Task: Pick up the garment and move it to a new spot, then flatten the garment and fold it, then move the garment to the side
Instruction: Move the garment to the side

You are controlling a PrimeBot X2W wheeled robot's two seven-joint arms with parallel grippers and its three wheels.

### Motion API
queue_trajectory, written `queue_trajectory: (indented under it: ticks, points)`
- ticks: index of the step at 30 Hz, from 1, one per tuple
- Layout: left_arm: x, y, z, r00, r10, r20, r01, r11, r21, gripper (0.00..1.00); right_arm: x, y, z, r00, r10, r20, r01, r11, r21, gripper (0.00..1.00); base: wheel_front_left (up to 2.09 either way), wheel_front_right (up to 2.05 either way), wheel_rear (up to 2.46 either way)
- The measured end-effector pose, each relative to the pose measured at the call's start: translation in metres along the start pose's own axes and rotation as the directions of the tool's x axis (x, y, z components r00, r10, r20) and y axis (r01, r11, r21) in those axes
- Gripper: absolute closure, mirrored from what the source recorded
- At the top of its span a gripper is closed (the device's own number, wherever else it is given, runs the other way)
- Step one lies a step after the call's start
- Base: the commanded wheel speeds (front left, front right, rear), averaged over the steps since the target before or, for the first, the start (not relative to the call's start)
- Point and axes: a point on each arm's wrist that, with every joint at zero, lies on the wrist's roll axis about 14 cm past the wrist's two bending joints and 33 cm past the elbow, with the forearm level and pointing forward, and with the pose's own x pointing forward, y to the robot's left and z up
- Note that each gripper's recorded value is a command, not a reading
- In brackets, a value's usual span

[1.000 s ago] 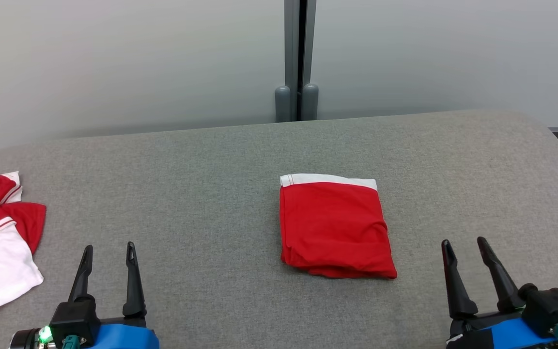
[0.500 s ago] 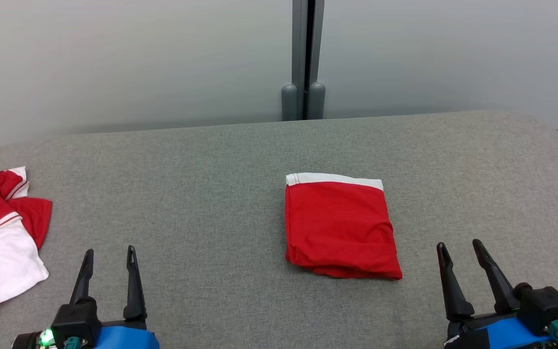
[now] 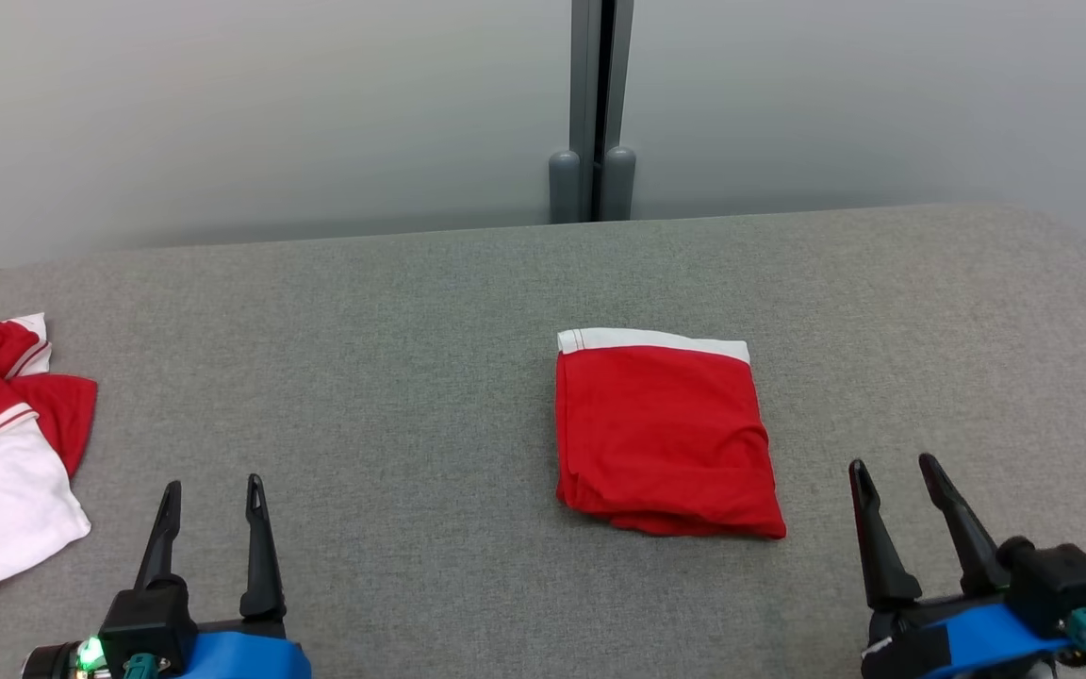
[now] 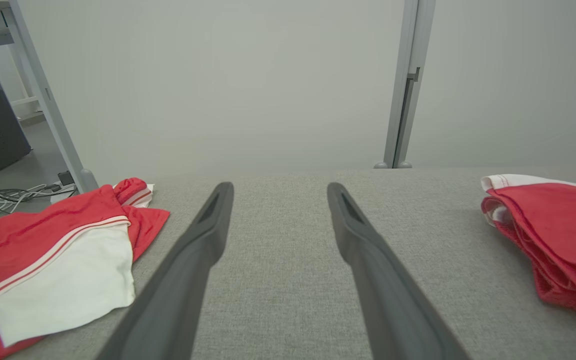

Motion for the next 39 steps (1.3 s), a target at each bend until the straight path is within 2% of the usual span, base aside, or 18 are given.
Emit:
queue_trajectory:
  ticks: [9, 16, 22, 31, 39]
  points:
    - [0.012, -0.006, -0.002, 1.0, -0.012, -0.004, 0.012, 1.0, -0.005, 0.0, 0.059, 0.017, 0.047, 0.989, 0.092, 0.117, -0.085, 0.994, -0.065, 0.0, 0.0, 0.0, 0.0]
    - [0.019, -0.003, -0.009, 1.0, -0.003, -0.024, 0.002, 1.0, -0.008, 0.0, 0.1, 0.021, 0.039, 0.991, 0.124, 0.055, -0.118, 0.988, -0.099, 0.0, 0.0, 0.0, 0.0]
    - [0.025, 0.001, -0.015, 0.999, 0.012, -0.039, -0.013, 1.0, -0.011, 0.0, 0.115, 0.014, -0.013, 0.988, 0.108, -0.111, -0.118, 0.989, -0.092, 0.0, 0.0, 0.0, 0.0]
    - [0.031, 0.006, -0.028, 0.997, 0.032, -0.077, -0.033, 0.999, -0.013, 0.0, 0.111, 0.011, -0.094, 0.939, 0.088, -0.331, -0.11, 0.993, -0.046, 0.0, 0.0, 0.0, 0.0]
    - [0.037, 0.003, -0.034, 0.996, 0.024, -0.089, -0.026, 1.0, -0.015, 0.0, 0.099, 0.019, -0.133, 0.899, 0.1, -0.427, -0.11, 0.994, 0.001, 0.0, 0.0, 0.0, 0.0]
